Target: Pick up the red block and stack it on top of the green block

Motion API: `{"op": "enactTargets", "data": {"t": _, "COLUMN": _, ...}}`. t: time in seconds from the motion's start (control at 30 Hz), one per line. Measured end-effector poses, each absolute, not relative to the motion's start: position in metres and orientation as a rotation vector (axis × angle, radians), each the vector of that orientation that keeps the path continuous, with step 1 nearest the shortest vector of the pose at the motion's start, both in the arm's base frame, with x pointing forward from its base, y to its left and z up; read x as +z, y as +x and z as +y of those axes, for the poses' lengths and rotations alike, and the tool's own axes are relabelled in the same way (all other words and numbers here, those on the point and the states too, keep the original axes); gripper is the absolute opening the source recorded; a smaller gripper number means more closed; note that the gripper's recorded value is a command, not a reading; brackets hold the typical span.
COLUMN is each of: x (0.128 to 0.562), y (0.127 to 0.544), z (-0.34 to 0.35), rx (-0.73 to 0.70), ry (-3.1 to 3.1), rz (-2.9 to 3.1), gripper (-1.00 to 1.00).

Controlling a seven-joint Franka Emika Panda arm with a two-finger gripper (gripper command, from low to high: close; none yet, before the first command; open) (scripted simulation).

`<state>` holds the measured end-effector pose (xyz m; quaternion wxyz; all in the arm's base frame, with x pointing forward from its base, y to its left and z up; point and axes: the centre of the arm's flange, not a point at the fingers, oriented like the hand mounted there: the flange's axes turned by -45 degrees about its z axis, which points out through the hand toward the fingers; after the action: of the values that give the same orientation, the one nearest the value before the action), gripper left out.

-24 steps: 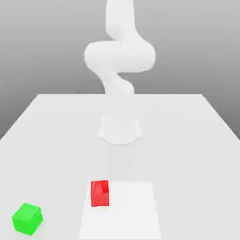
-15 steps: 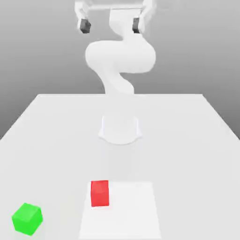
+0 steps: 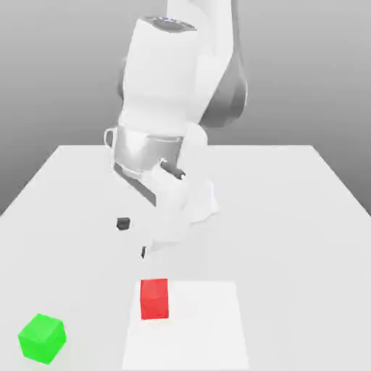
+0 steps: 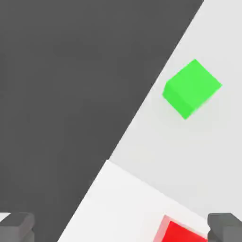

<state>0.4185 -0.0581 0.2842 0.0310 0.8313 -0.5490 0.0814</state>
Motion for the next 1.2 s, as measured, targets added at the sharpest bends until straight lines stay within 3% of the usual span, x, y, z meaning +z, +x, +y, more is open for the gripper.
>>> {"op": "enactTargets", "data": {"t": 0.23, "x": 0.216, "y": 0.38, "z": -0.057, "rx": 0.025, "ry": 2.337, "rz": -2.091, "gripper": 0.0}}
{"op": "enactTargets", "data": {"t": 0.8, "x": 0.151, "y": 0.379, "z": -0.056, "rx": 0.006, "ry": 2.308, "rz": -2.141, "gripper": 0.0}}
{"op": "enactTargets", "data": {"t": 0.83, "x": 0.145, "y": 0.377, "z": -0.056, "rx": 0.003, "ry": 2.307, "rz": -2.137, "gripper": -1.0}}
{"op": "enactTargets", "data": {"t": 1.2, "x": 0.163, "y": 0.382, "z": -0.057, "rx": 0.016, "ry": 2.311, "rz": -2.147, "gripper": -1.0}}
